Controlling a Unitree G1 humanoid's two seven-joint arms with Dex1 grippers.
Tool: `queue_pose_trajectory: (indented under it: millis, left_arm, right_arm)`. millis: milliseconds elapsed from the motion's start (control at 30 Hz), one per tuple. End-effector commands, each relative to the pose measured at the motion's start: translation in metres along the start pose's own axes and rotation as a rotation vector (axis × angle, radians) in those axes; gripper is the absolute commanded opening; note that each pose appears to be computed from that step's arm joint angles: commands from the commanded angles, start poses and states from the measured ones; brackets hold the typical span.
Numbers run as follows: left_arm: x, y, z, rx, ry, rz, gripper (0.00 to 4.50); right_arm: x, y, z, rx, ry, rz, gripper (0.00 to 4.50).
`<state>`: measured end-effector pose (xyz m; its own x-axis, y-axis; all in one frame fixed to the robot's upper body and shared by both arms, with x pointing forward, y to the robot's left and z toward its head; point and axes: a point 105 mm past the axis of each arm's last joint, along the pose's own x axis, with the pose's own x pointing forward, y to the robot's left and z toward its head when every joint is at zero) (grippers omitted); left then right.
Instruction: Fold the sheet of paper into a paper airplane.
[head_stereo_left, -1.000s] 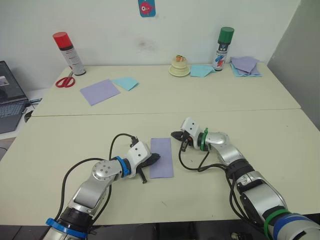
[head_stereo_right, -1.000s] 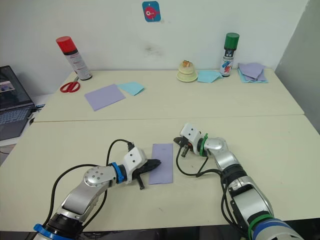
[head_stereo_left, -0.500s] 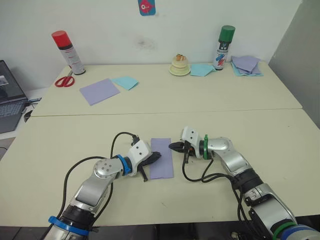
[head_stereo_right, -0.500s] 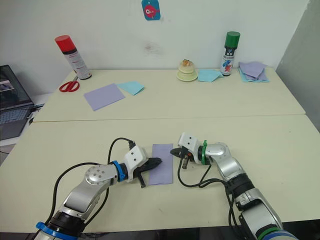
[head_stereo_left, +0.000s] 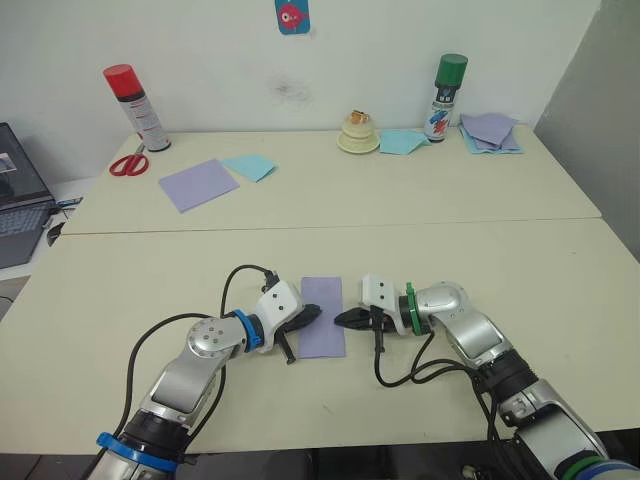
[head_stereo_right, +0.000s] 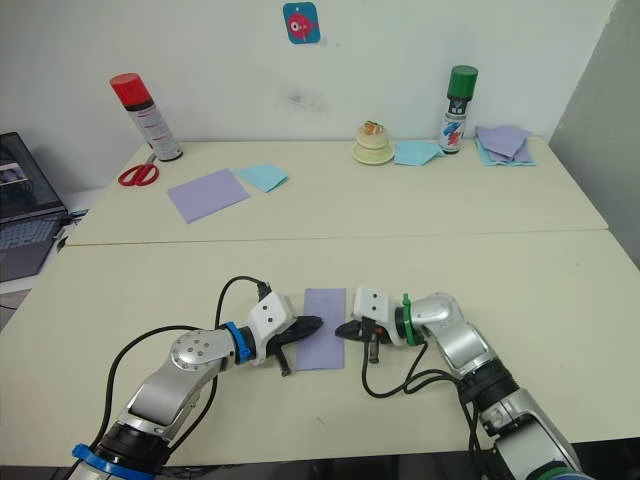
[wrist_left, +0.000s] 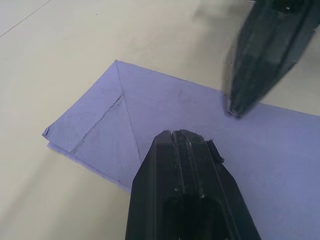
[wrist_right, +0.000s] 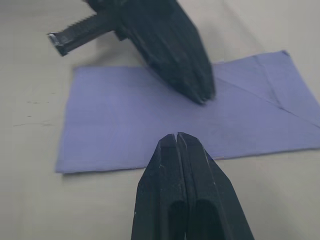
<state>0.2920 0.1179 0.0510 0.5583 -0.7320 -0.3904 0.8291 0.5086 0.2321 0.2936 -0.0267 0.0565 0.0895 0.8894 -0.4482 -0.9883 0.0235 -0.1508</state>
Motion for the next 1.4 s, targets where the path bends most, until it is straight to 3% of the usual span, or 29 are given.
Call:
queue_pose_trajectory:
  millis: [33, 233, 433, 533, 667, 833, 1067, 1200, 1400]
  left_arm:
    - [-0.005, -0.010, -0.036, -0.073, 0.136, -0.015, 0.00]
    - [-0.007, -0.010, -0.037, -0.077, 0.141, -0.017, 0.00]
    - [-0.008, -0.011, -0.038, -0.077, 0.146, -0.017, 0.00]
    - [-0.006, -0.009, -0.038, -0.077, 0.146, -0.017, 0.00]
    - [-0.004, -0.007, -0.036, -0.076, 0.131, -0.015, 0.00]
    - [-0.001, -0.005, -0.035, -0.069, 0.118, -0.017, 0.00]
    - [0.001, 0.000, -0.031, -0.044, 0.094, -0.019, 0.00]
    - [0.001, 0.001, -0.031, -0.038, 0.087, -0.017, 0.00]
    - [-0.004, 0.006, -0.027, -0.056, 0.057, 0.021, 0.00]
  right_arm:
    - [0.009, 0.030, -0.021, 0.044, 0.081, 0.139, 0.02]
    - [-0.003, 0.061, -0.046, 0.033, 0.207, 0.336, 0.02]
    - [-0.009, 0.063, -0.049, 0.049, 0.220, 0.357, 0.02]
    - [-0.012, 0.057, -0.042, 0.070, 0.179, 0.323, 0.02]
    - [-0.026, 0.025, -0.013, 0.096, 0.062, 0.201, 0.02]
    - [-0.037, 0.000, 0.007, 0.083, 0.014, 0.080, 0.02]
    - [-0.022, -0.015, 0.021, 0.104, -0.053, -0.016, 0.02]
    - [-0.011, -0.020, 0.019, 0.060, -0.028, -0.065, 0.02]
    - [0.001, -0.013, -0.006, -0.074, 0.108, -0.029, 0.02]
